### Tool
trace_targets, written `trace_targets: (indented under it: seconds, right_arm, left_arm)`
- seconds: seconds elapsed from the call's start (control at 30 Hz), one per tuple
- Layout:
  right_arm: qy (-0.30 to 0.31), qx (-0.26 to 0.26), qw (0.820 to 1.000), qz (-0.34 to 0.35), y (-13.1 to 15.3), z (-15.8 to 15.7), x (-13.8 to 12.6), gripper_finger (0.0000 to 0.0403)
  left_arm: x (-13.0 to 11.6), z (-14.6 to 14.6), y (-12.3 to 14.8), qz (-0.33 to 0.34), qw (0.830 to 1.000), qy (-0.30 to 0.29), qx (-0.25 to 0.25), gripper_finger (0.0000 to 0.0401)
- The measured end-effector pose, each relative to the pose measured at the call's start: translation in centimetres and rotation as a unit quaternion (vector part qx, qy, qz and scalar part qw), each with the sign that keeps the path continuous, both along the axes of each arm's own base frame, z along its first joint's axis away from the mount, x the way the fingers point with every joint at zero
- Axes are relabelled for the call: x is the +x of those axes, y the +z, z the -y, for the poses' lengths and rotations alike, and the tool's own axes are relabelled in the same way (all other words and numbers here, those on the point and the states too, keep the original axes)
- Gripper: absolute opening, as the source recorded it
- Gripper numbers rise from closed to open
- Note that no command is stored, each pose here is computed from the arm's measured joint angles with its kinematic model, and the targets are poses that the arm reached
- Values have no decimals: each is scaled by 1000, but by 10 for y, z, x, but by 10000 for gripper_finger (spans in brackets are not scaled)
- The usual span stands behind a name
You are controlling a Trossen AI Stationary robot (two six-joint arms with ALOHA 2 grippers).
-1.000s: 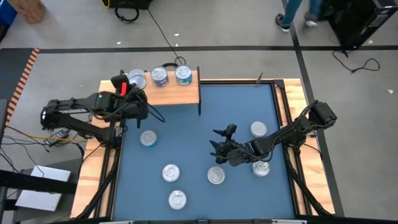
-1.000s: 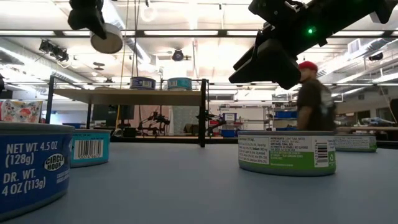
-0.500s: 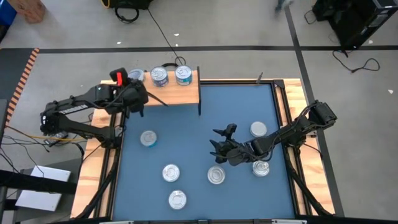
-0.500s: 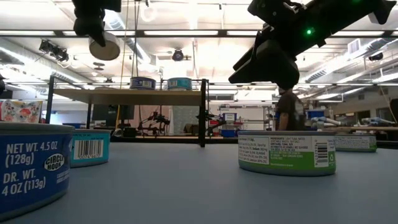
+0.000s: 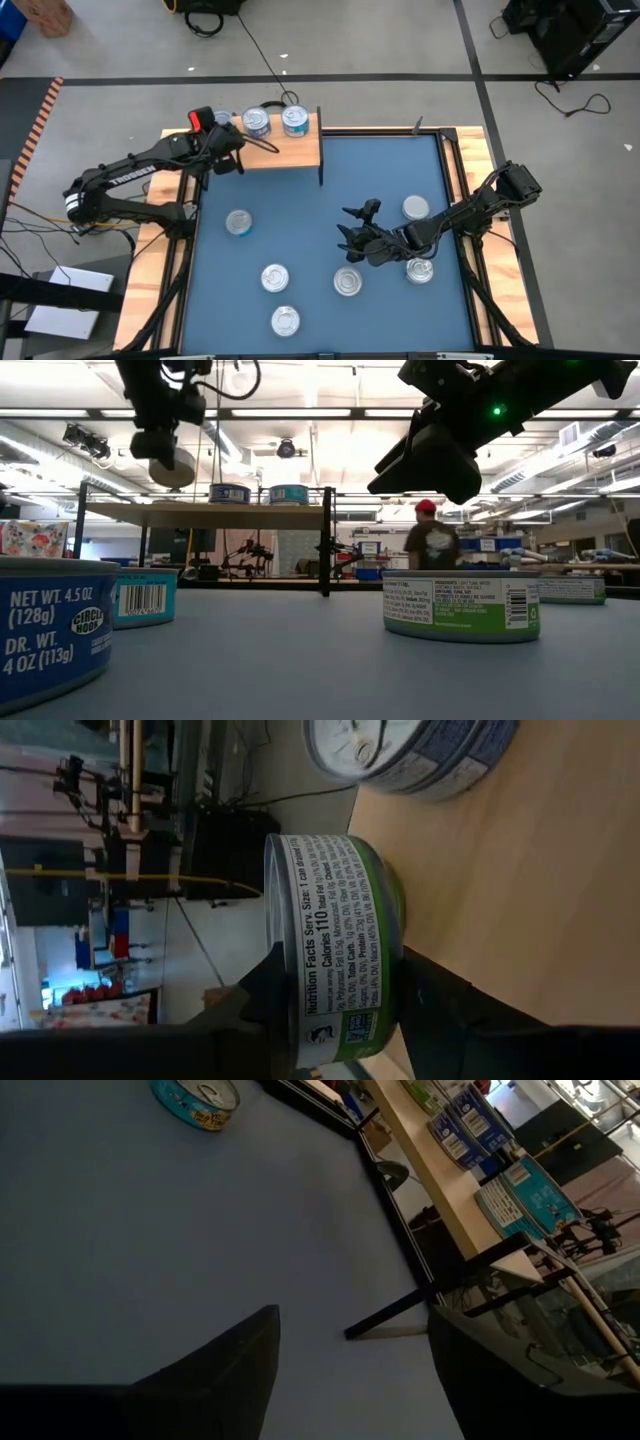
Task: Stack canned seafood by type on shelf
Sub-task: Stack the green white tuna can on top of the green white tuna can on the shelf
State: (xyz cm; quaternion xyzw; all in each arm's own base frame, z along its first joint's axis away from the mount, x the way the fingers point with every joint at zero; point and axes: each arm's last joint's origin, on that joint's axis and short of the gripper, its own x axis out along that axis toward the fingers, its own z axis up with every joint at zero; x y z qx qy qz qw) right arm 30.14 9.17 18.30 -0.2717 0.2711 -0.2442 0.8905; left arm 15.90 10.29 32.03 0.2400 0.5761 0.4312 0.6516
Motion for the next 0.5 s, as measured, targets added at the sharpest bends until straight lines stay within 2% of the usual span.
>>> trace_targets:
  seconds: [0.5]
  right_arm:
    - [0, -1, 1000, -1, 0, 0, 0, 258]
  left_arm:
    - [-10, -28, -16, -22, 999, 38, 6, 141]
